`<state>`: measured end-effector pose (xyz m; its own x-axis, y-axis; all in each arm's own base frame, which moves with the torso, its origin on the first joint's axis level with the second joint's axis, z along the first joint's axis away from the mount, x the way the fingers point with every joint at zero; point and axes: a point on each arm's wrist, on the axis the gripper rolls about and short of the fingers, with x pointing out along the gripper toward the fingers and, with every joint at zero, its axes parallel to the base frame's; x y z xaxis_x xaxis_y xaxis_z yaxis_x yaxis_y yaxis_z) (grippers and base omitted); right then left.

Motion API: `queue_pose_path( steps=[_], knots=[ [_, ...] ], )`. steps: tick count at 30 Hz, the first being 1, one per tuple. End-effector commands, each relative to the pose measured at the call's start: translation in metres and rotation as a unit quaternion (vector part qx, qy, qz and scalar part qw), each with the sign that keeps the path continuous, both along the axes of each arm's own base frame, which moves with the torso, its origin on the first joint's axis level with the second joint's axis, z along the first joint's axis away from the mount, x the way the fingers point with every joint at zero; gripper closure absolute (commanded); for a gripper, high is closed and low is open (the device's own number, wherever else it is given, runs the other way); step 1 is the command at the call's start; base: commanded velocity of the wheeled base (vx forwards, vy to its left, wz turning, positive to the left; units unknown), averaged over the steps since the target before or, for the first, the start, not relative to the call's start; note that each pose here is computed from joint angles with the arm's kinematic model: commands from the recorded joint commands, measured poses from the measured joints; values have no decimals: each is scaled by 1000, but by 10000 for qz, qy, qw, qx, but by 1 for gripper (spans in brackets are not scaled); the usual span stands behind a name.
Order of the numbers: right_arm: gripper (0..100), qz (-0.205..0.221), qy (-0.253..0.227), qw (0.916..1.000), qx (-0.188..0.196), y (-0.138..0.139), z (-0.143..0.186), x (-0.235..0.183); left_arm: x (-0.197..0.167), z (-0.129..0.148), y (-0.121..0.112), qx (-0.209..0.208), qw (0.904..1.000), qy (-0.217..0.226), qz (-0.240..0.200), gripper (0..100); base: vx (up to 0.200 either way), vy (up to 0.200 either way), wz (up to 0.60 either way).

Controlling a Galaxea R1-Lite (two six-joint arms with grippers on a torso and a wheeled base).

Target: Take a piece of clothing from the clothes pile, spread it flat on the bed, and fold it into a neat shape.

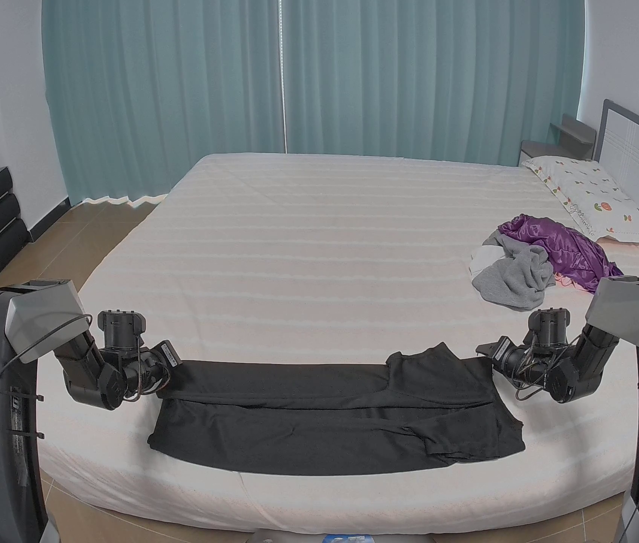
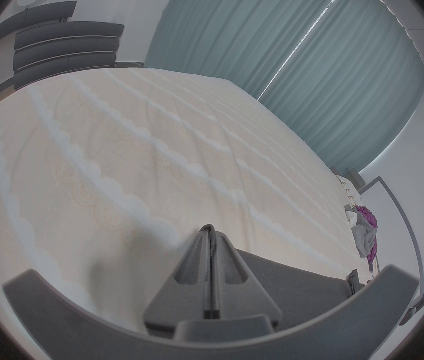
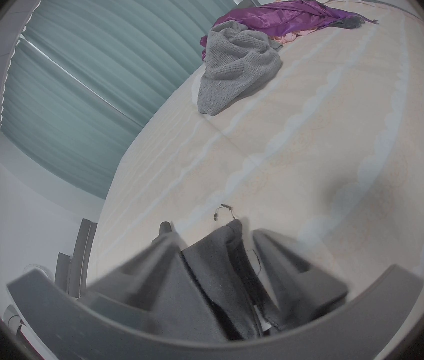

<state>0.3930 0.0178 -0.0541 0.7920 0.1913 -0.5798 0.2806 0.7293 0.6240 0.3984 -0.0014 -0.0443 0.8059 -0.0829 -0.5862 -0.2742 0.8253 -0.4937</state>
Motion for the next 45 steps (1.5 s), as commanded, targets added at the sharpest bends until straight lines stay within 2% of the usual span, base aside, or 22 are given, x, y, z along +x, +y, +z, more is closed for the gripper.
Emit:
queue_pose_path(
  steps=[1, 2, 3, 19, 20, 21, 22, 29, 34, 36, 40, 45],
  knots=[
    [100, 33, -6, 10000, -14, 2, -3, 3, 0, 0, 0, -5, 10000, 0, 3, 100, 0, 0, 0],
    [100, 53, 40, 9997, -214, 5, -7, 3, 0, 0, 0, -5, 10000, 0, 3, 100, 0, 0, 0],
    [100, 45, 31, 9997, -229, 5, -7, 3, 0, 0, 0, 1, 10000, 0, -2, 100, 0, 0, 0],
    [100, -111, -204, 9995, -200, -3, -5, 10, -1, -1, 0, -11, 10000, 24, 7, 100, 0, 0, 0],
    [0, -114, -190, 9995, -207, -3, -6, 10, -1, -1, 0, -48, 10000, 20, 34, 100, 0, 0, 0],
    [0, -114, -190, 9995, -207, -3, -6, 10, -1, 1, 0, -104, 9999, 11, 75, 100, 0, 0, 0],
    [0, -108, -190, 9996, -203, -3, -6, 10, 0, 2, 0, -164, 9998, -7, 109, 0, 0, 0, 0],
    [0, -179, -339, 9992, -115, -10, 9, 5, 0, 6, 1, -335, 9992, -36, 226, 0, 0, 0, 0],
    [0, -208, -707, 9971, 178, -12, 33, -3, -2, 21, 8, -652, 9966, -153, 479, 0, 0, 0, 0],
    [0, -17, -762, 9967, 295, -11, 45, -16, -6, 35, 14, -964, 9923, -243, 739, 0, 0, 0, 0],
    [0, 211, -1081, 9932, 369, -7, 70, -28, -24, 44, 16, -1261, 9878, -130, 909, 0, 0, 0, 0],
    [0, 919, -1051, 9885, 577, 15, 82, -38, -42, 39, 13, -1329, 9872, 154, 865, 0, 0, 0, 0]
  ],
)
